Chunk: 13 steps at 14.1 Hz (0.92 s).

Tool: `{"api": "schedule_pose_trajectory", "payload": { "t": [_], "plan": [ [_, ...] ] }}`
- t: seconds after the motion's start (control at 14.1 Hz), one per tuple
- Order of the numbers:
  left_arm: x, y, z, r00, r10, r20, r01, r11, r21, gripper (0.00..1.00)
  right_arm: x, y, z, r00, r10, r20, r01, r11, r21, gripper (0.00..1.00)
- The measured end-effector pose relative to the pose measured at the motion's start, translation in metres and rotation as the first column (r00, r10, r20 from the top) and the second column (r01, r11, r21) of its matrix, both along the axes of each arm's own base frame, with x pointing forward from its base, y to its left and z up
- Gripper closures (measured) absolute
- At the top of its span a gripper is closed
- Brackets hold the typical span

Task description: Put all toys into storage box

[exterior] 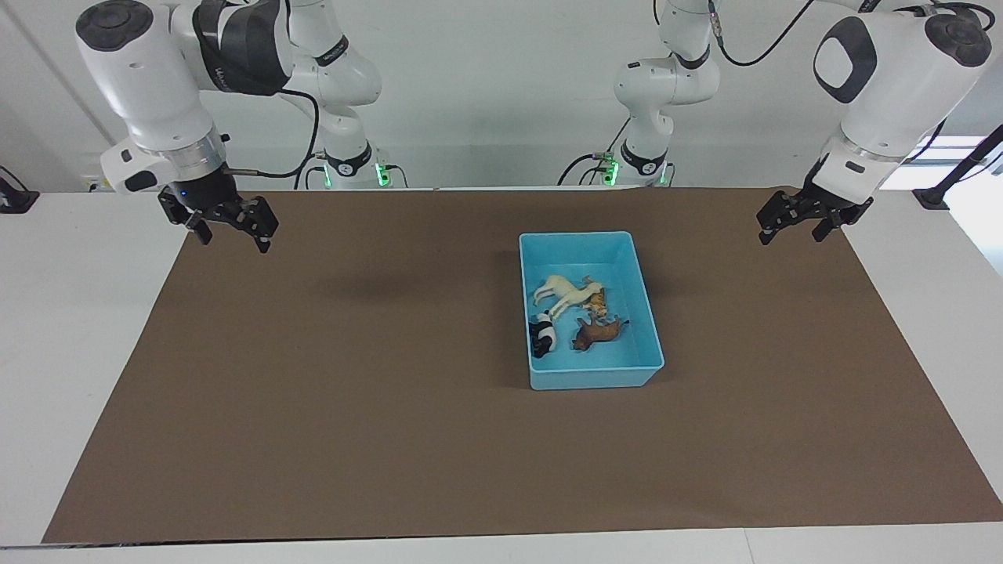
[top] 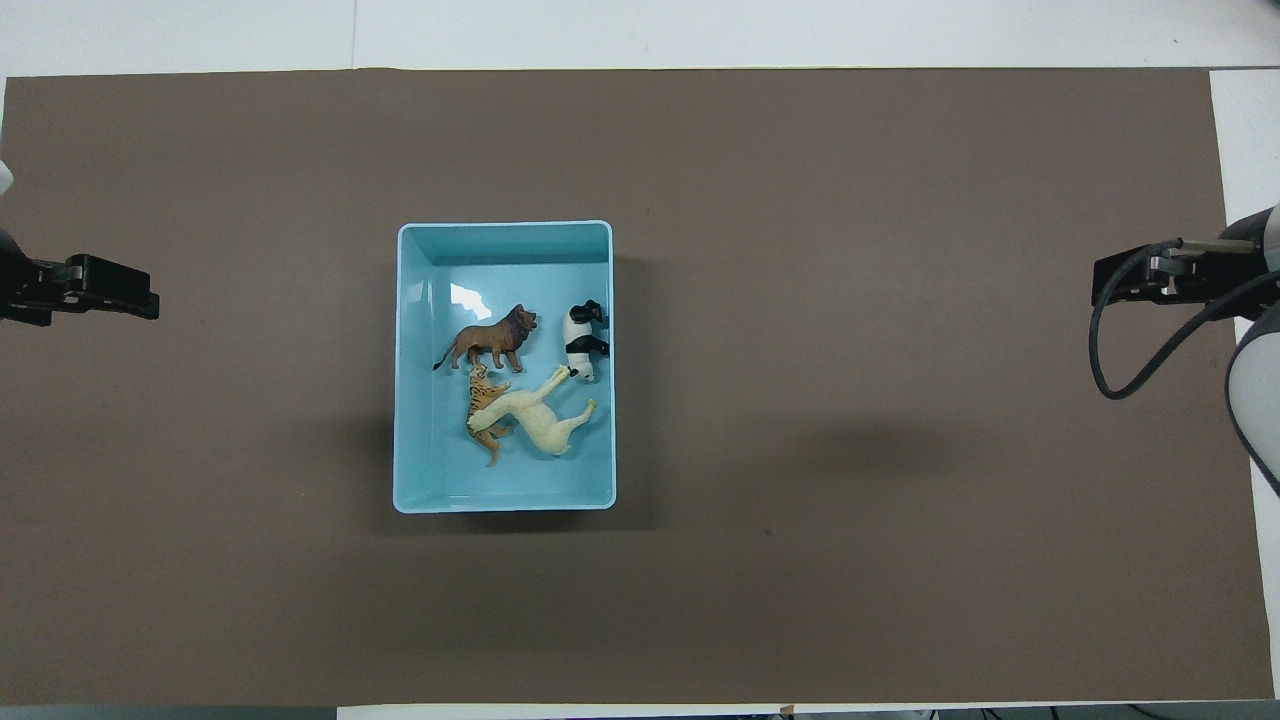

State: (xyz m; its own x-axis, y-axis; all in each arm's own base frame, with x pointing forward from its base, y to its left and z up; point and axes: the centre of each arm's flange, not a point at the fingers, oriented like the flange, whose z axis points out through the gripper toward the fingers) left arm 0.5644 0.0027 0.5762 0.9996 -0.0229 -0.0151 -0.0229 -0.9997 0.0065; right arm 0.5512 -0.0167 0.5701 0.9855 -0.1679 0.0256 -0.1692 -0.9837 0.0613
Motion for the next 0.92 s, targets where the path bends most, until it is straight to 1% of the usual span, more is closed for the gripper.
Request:
{"api": "schedule_pose_trajectory", "payload": {
  "t": [0.43,0.64,0.92],
  "plan": [
    [0.0,0.0,0.0,1.0,0.0,0.0,0.0,1.0,0.0,0.0,-0.009,0.001,0.01,0.999,0.001,-0.035,0.0,0.999,0.033,0.0],
    [0.0,0.0,0.0,1.0,0.0,0.0,0.0,1.0,0.0,0.0,-0.01,-0.01,0.019,0.999,0.011,-0.036,-0.01,0.999,0.035,0.0],
    [0.0,0.0,0.0,1.0,0.0,0.0,0.0,1.0,0.0,0.0,-0.009,-0.012,0.018,0.999,0.013,-0.037,-0.011,0.999,0.035,0.0]
  ]
}}
